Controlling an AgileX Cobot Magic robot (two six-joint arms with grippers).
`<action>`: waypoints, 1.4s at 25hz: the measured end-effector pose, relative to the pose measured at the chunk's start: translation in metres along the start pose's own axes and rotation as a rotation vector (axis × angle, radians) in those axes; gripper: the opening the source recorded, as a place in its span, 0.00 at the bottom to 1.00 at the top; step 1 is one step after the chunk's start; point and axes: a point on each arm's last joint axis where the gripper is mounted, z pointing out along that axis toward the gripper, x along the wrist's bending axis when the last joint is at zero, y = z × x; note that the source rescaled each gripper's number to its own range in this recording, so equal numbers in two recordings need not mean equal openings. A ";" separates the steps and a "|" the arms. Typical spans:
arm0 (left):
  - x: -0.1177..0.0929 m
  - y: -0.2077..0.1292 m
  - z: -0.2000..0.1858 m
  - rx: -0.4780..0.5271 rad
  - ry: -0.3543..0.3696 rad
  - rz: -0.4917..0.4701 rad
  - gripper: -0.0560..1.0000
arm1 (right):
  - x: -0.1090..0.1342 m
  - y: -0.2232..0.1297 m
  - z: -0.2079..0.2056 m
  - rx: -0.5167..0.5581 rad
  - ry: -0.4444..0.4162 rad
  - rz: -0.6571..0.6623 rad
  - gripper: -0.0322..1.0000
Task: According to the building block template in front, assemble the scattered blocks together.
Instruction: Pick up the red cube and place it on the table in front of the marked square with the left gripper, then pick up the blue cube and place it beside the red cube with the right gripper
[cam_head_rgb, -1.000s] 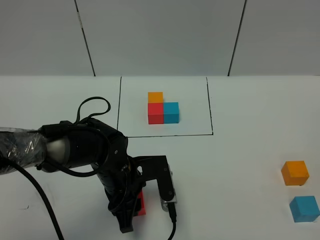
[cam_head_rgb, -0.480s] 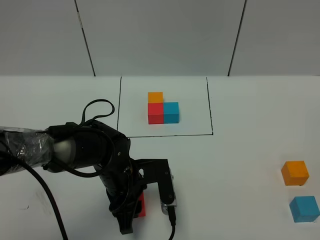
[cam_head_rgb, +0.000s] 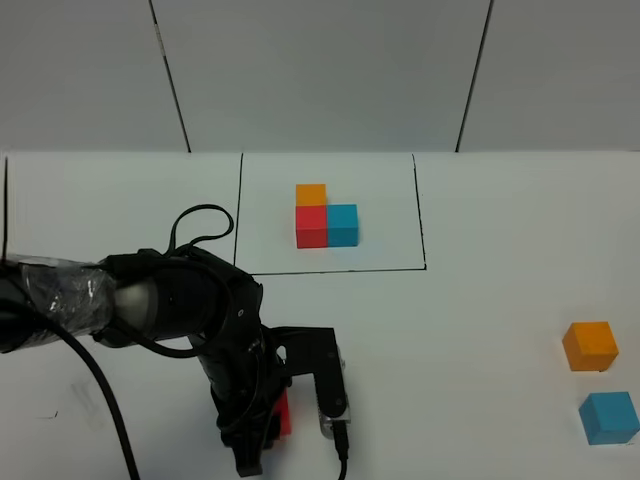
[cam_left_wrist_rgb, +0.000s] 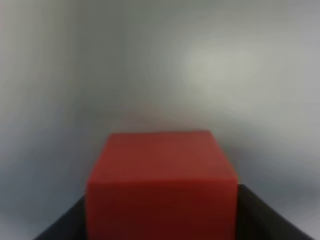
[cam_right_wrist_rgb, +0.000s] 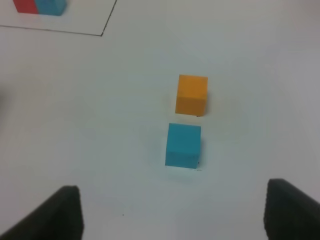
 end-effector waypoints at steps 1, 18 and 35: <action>0.000 0.000 0.000 0.003 -0.002 -0.006 0.53 | 0.000 0.000 0.000 0.000 0.000 0.000 0.56; -0.019 -0.028 -0.209 -0.307 0.382 -0.352 0.98 | 0.000 0.000 0.000 0.000 0.000 0.000 0.56; -0.212 -0.260 -0.326 -0.939 0.698 -1.203 0.99 | 0.000 0.000 0.000 0.000 0.000 0.000 0.56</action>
